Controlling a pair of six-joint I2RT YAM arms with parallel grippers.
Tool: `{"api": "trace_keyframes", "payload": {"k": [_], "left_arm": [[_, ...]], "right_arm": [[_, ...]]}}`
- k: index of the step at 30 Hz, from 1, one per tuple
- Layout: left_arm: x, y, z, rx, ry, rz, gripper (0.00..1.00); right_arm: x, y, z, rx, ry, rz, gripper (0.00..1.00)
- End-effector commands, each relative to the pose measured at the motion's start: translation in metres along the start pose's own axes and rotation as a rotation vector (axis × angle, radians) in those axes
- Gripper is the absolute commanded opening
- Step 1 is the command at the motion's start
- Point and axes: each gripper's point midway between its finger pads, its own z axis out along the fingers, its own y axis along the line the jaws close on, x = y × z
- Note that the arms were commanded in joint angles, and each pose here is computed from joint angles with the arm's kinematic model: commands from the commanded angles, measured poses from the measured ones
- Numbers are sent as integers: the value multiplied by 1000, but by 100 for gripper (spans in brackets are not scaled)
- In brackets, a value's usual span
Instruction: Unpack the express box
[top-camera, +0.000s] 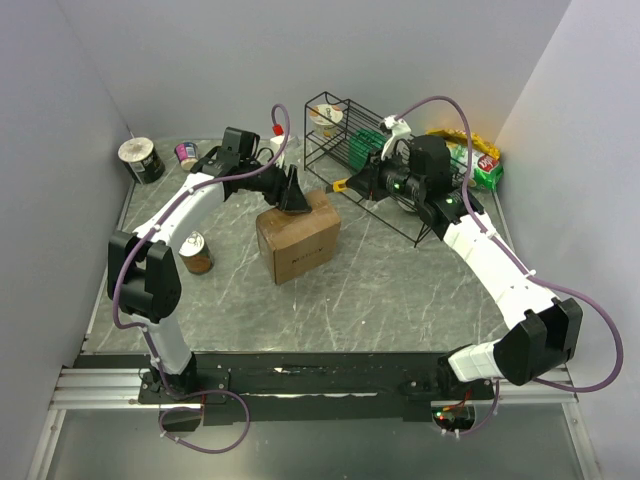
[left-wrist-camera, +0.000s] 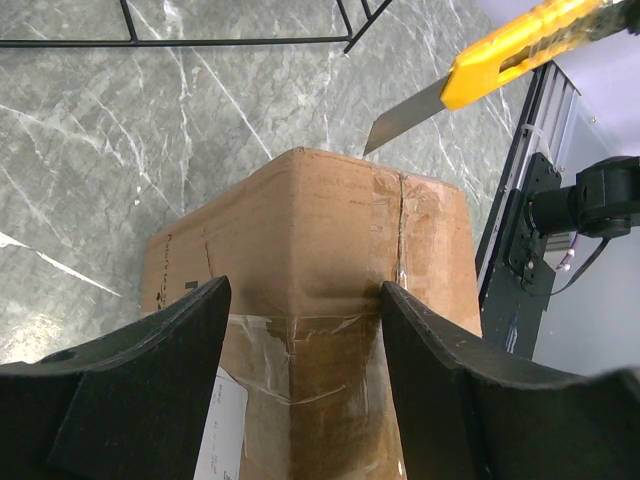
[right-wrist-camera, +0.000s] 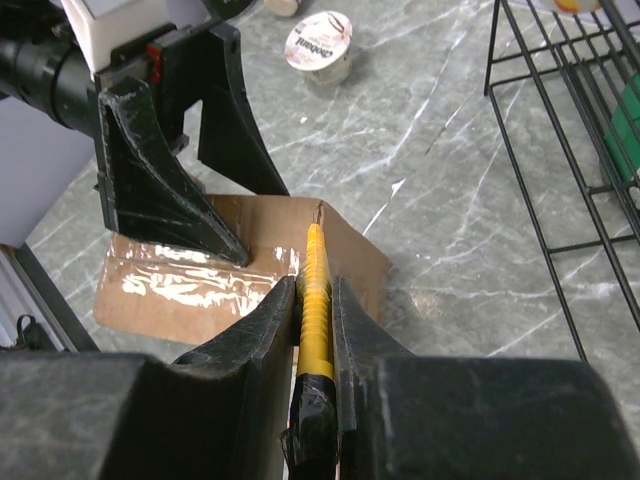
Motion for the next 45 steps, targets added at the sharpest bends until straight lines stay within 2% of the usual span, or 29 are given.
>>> {"api": "trace_keyframes", "payload": {"k": [1,23,27,31,35,41,45], "left_arm": [[41,24,14,-66,112,-74,66],[39,27,17,-79,103,-83,66],[38,32,16,-107,103,-87,65],[39,38,18,-132,105,-92,62],[39,41,19,-142,101,-98,61],[40,39,18,-134,101,-98,60],[43,37,18,-128,104,-108,59]], "right_arm": [[-22,9,-4,-24,-46,-35,0],[-15,12,1,-49,-12,-53,0],[-17,16,-5,-70,22,-82,0],[1,9,-9,-60,151,-43,0],[5,3,-12,-57,203,-25,0],[-13,-13,-13,42,139,-17,0],[-32,-29,-13,139,-1,11,0]]}}
